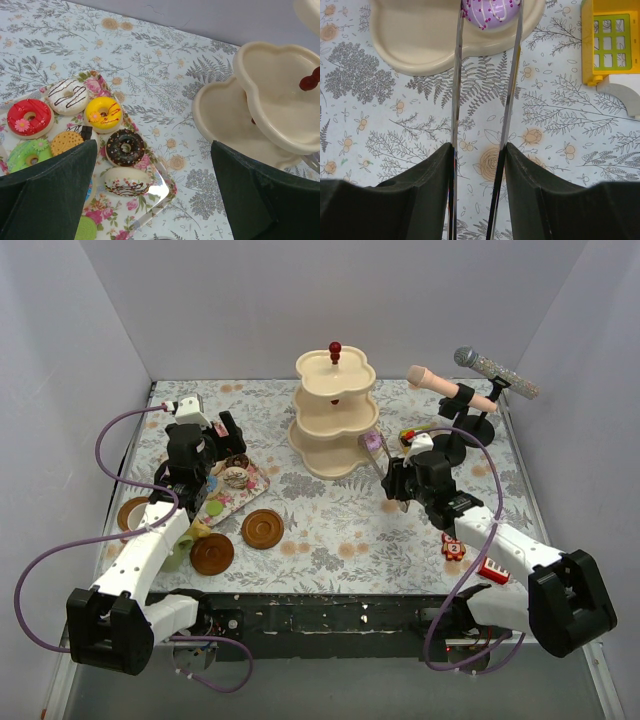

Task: Serve the afternoon tea
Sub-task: Place the desert on the desert table.

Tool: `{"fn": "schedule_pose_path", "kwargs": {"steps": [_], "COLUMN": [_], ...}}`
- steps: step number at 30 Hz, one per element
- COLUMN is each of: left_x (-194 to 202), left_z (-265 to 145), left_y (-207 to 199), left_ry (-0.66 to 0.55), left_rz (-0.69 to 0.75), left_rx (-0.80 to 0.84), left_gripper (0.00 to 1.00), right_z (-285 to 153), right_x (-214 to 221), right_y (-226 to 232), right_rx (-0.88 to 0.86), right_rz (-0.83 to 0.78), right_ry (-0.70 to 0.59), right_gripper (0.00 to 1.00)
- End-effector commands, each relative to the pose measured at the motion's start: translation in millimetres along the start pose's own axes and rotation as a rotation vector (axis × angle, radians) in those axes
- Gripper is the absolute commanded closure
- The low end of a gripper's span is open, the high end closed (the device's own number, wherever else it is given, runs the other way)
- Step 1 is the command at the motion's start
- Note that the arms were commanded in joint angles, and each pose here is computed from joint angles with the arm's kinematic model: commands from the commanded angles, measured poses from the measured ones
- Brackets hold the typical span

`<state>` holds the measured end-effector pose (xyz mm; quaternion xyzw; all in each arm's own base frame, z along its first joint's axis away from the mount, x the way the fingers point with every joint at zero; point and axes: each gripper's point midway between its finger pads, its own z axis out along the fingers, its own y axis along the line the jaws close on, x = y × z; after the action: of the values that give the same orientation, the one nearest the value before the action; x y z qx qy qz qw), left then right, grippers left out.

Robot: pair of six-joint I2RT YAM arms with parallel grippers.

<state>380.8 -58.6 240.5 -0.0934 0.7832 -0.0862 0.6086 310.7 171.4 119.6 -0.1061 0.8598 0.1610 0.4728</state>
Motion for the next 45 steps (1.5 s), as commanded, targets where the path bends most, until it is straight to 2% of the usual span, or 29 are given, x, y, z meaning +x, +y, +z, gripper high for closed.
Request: {"fn": "schedule_pose_path", "kwargs": {"steps": [1, 36, 39, 45], "left_x": [-6.5, -7.1, -6.5, -7.0], "left_z": [-1.4, -1.4, -1.1, -1.5], "left_y": [-3.2, -3.6, -3.8, -3.9], "left_ry": [-0.021, -0.022, -0.02, -0.021], "left_rz": [0.005, 0.005, 0.005, 0.003], "left_rx": [0.011, 0.015, 0.016, 0.016], "left_gripper": [0.02, 0.02, 0.02, 0.02], "right_z": [6.5, 55.2, 55.9, 56.8], "right_x": [-29.3, -32.4, -32.2, -31.5], "right_y": [6.9, -9.3, -10.6, -12.0], "right_rx": [-0.06, -0.038, -0.031, -0.024], "right_rz": [-0.002, -0.035, -0.039, -0.048], "right_ry": [-0.099, -0.049, -0.041, -0.031], "right_gripper": [0.64, 0.65, 0.63, 0.53]}}
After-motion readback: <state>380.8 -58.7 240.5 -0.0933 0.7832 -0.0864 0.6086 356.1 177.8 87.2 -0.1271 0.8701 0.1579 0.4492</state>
